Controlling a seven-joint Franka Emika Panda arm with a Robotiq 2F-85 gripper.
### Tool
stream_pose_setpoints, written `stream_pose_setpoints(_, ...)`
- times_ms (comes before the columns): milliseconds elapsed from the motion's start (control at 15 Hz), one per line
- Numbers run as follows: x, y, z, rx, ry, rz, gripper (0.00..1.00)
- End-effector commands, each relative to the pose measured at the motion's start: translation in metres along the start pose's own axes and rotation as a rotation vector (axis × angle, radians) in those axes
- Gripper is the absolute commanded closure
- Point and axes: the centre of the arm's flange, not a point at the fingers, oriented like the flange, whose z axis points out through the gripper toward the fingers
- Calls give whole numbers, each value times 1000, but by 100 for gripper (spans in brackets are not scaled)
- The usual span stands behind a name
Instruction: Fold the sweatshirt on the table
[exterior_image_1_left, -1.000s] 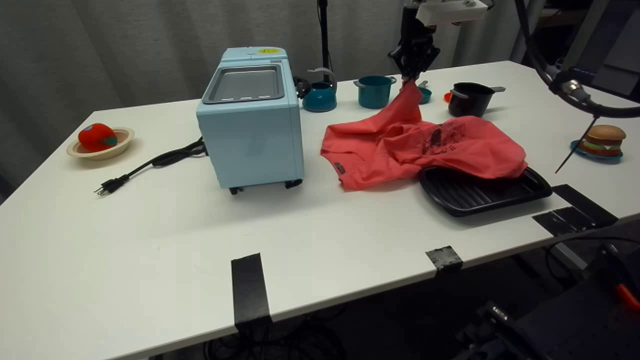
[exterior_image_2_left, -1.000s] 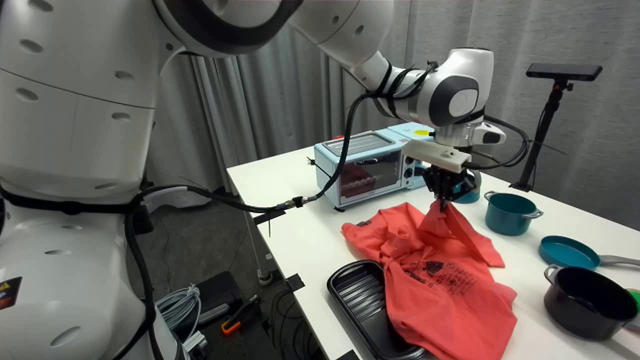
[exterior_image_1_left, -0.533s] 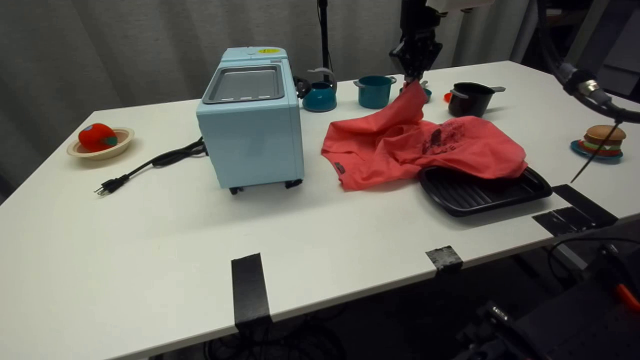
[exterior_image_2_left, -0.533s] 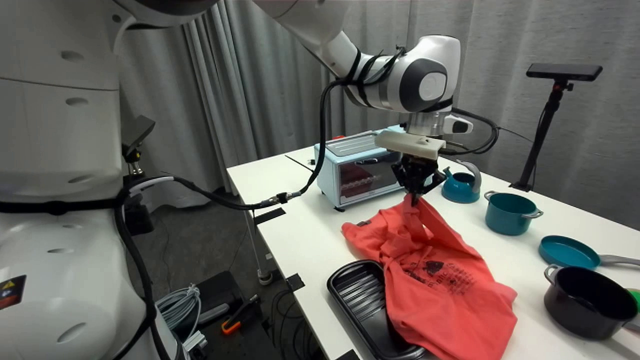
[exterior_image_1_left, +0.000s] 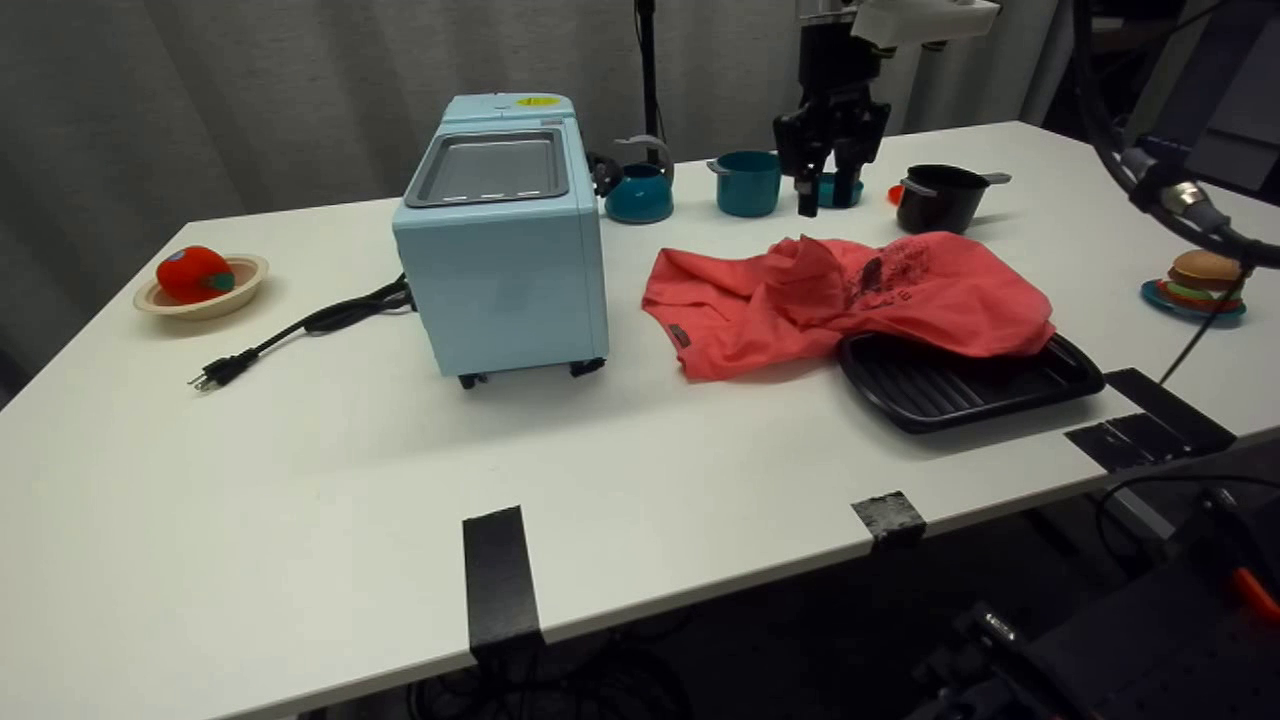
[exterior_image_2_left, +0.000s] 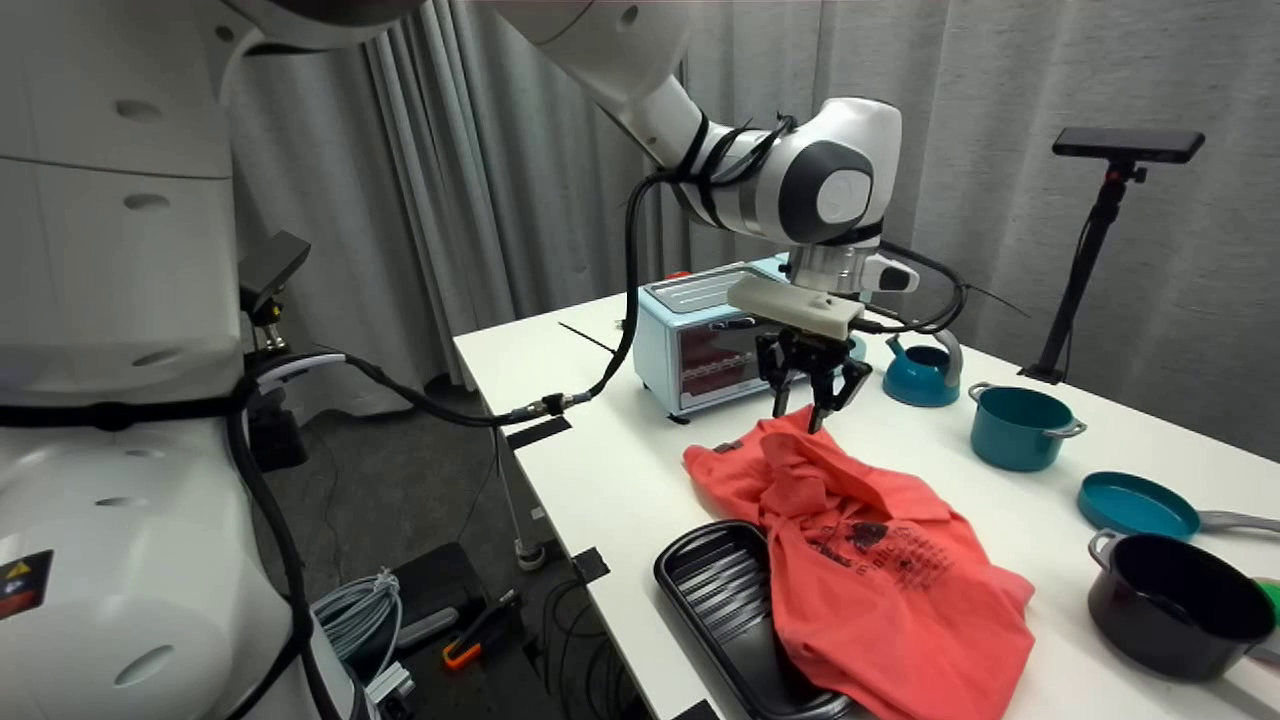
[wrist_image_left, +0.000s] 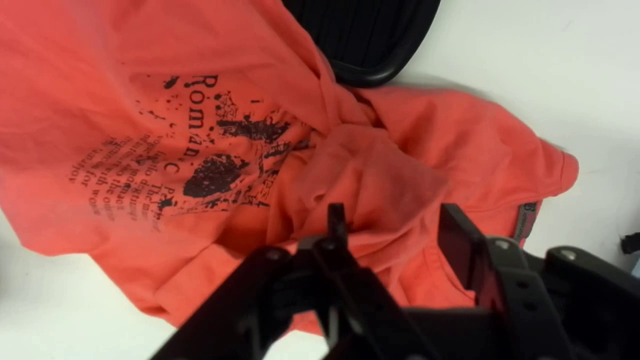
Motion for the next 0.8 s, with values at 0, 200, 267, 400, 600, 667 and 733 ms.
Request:
stream_pose_setpoints(0, -3, 24, -5, 16, -21, 41, 16)
stream_pose_setpoints(200, -8, 56, -6, -16, -28, 90, 0)
stream_pose_setpoints(267, -10, 67, -5, -22, -28, 107, 0)
stream_pose_setpoints(400, -14, 93, -1, -25, -17, 127, 0)
stream_pose_setpoints(600, -19, 135, 13, -26, -18, 193, 0)
stream_pose_setpoints(667, -19, 148, 18, -24, -19, 219, 0)
stream_pose_setpoints(733, -18, 163, 26, -20, -16, 249, 0)
